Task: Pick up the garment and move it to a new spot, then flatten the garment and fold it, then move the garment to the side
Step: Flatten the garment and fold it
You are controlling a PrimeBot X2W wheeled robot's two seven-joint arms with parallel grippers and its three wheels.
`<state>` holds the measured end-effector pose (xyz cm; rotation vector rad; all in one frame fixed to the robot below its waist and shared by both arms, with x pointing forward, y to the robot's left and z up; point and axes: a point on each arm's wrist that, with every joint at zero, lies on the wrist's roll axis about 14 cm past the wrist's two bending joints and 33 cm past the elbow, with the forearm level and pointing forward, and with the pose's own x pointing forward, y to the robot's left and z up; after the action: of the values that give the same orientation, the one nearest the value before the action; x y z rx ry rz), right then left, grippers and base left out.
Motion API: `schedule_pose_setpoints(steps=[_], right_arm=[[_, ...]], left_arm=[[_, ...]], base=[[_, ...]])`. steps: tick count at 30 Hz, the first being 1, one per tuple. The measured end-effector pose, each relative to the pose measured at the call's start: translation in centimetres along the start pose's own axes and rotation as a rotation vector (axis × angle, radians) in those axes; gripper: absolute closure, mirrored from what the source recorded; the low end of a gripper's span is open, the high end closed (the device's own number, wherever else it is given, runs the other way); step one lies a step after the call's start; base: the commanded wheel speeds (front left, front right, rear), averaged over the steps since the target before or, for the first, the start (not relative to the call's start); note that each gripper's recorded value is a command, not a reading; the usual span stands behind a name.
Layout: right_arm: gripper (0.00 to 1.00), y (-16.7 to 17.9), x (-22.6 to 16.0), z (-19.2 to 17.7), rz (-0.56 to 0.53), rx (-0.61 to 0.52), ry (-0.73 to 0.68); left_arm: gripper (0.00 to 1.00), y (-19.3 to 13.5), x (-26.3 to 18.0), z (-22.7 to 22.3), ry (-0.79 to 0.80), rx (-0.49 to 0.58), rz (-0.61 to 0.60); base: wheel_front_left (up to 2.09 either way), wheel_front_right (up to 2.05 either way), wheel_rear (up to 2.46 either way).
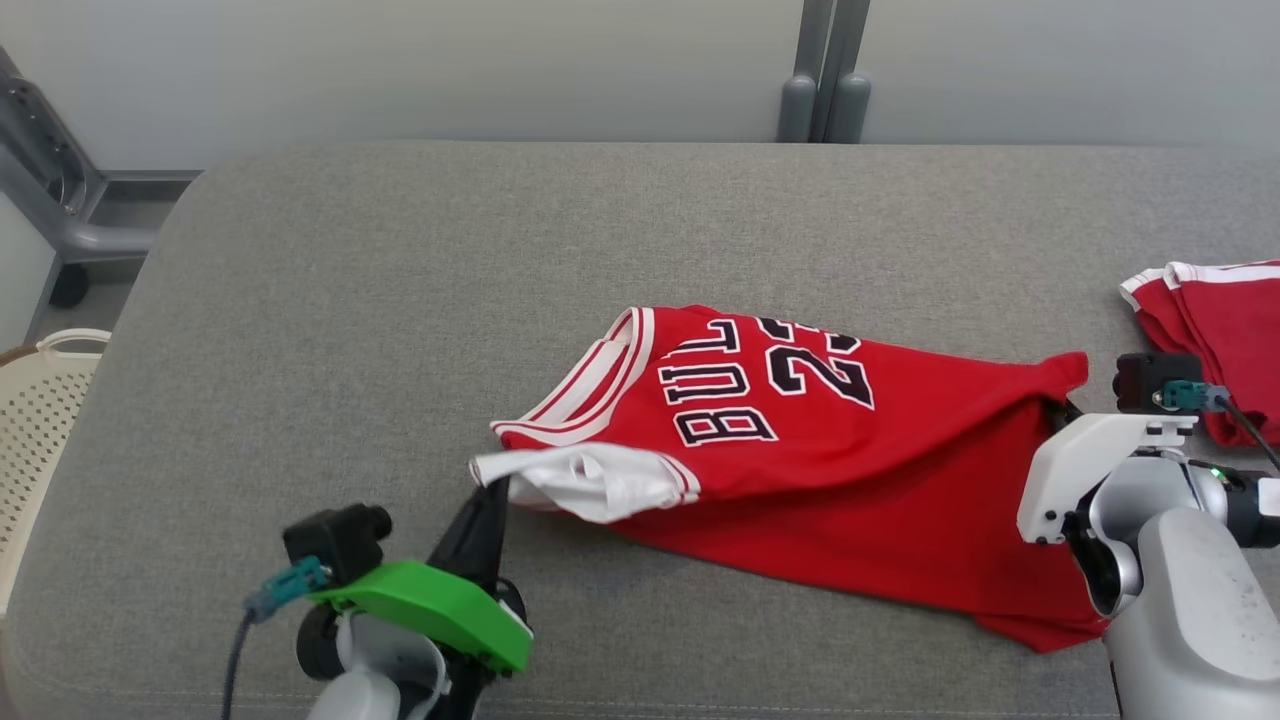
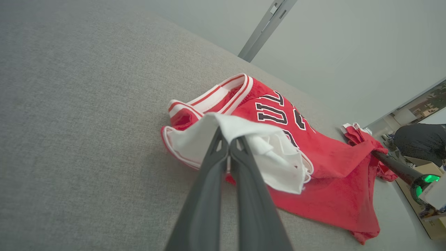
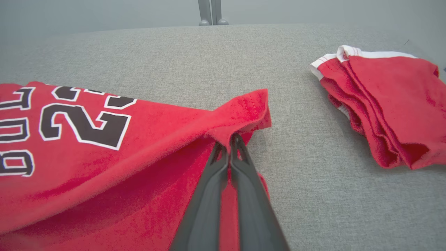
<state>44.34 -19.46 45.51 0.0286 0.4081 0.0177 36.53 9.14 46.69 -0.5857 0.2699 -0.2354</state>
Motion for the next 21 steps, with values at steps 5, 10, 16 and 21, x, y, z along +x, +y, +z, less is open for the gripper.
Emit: schedule_pose_setpoints(steps=[5,10,16,21], right_arm=[[1.0,-0.5,-0.4,2.2,0.006,0.002,-0.043],[1.0,0.6,-0.7,4.0,0.049,0.022,-0.082],[1.0,2.7,-0.9,6.8,0.131,0.083,-0.141],[1.0,3.0,-0.3,10.4,0.16,0.081,-0.203]], left_arm=[[1.0,-1.2,0.8,6.0,-0.21,-0.025,-0.031],[1.0,-3.0,1.4,9.6,-0.305,-0.024,-0.086],[1.0,-5.1,2.7,13.3,-0.385,0.001,-0.141],[1.0,-6.3,4.5,16.7,-0.457,0.039,-0.161]], base=[[0.0,0.0,0.0],[0.0,0.0,0.0],[0.0,0.0,0.0],[0.0,0.0,0.0]])
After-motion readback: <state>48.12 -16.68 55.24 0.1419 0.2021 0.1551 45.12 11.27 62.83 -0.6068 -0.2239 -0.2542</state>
